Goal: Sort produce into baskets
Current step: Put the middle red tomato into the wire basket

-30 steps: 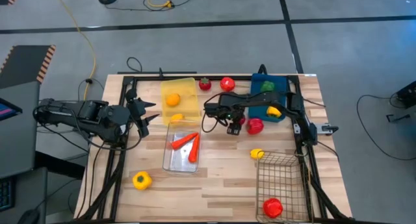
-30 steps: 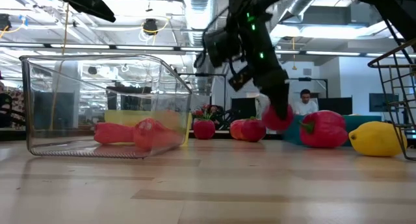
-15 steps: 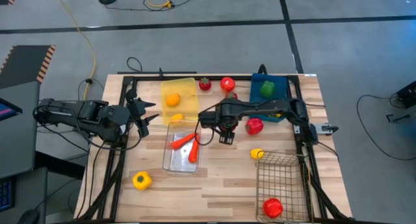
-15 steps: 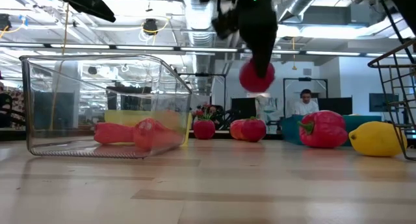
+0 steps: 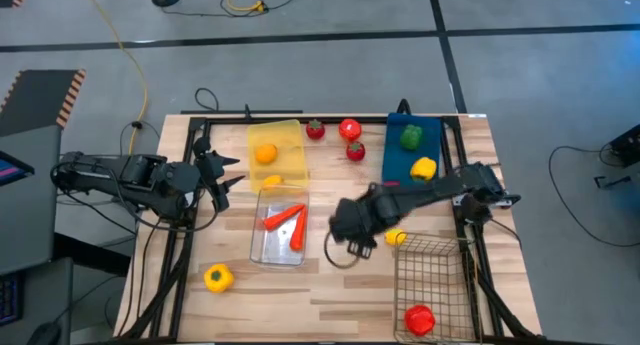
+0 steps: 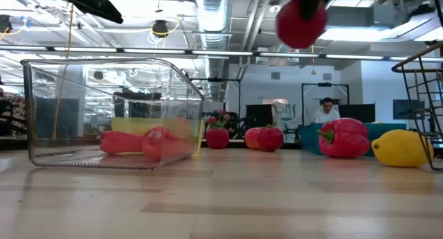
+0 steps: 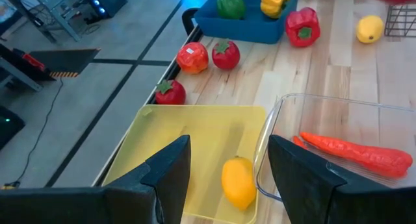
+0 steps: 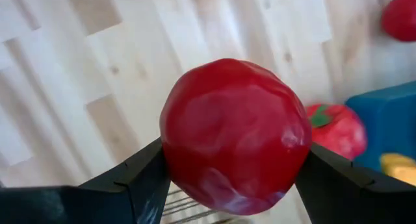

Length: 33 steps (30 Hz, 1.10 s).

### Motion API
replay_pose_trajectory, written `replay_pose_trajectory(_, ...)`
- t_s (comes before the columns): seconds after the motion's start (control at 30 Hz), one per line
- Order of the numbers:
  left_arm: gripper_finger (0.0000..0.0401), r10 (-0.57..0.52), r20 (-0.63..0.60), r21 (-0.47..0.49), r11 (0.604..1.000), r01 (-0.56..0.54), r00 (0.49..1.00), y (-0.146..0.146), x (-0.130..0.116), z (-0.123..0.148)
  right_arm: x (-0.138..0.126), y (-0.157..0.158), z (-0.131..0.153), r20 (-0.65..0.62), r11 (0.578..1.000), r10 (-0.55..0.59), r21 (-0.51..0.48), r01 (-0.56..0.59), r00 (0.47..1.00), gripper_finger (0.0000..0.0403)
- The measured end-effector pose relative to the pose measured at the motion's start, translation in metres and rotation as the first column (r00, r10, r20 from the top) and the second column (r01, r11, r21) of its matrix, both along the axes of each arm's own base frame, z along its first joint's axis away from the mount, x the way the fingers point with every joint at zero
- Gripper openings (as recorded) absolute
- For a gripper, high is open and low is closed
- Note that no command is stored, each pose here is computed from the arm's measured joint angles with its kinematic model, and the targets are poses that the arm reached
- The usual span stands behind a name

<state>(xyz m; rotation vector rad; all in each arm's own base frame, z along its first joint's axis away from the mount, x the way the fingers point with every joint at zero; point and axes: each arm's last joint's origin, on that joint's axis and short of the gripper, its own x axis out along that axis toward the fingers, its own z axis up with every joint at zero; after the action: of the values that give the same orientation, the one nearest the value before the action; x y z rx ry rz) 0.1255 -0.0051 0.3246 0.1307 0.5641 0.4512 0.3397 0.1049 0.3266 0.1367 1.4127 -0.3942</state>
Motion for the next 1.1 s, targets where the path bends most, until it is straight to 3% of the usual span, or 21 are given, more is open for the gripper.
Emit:
replay_pose_trajectory(0.17,0.0194,0.0,0.001,-0.001,1.0,0.0,1.0,0.0,0.0,0.0,-0.016,0.043,-0.001,0.022,1.0,0.001,0.014,-0.001,1.0,0.0307)
replay_pose_trajectory(0.47,0.0194,0.0,0.001,-0.001,1.0,0.0,1.0,0.0,0.0,0.0,-0.053,0.105,-0.001,0.073,0.992,-0.116,0.062,0.111,0.991,0.0307)
replay_pose_trajectory(1.1,0.0194,0.0,0.001,-0.001,1.0,0.0,1.0,0.0,0.0,0.0,-0.116,0.172,-0.001,0.106,0.944,-0.309,0.152,0.292,0.945,0.032)
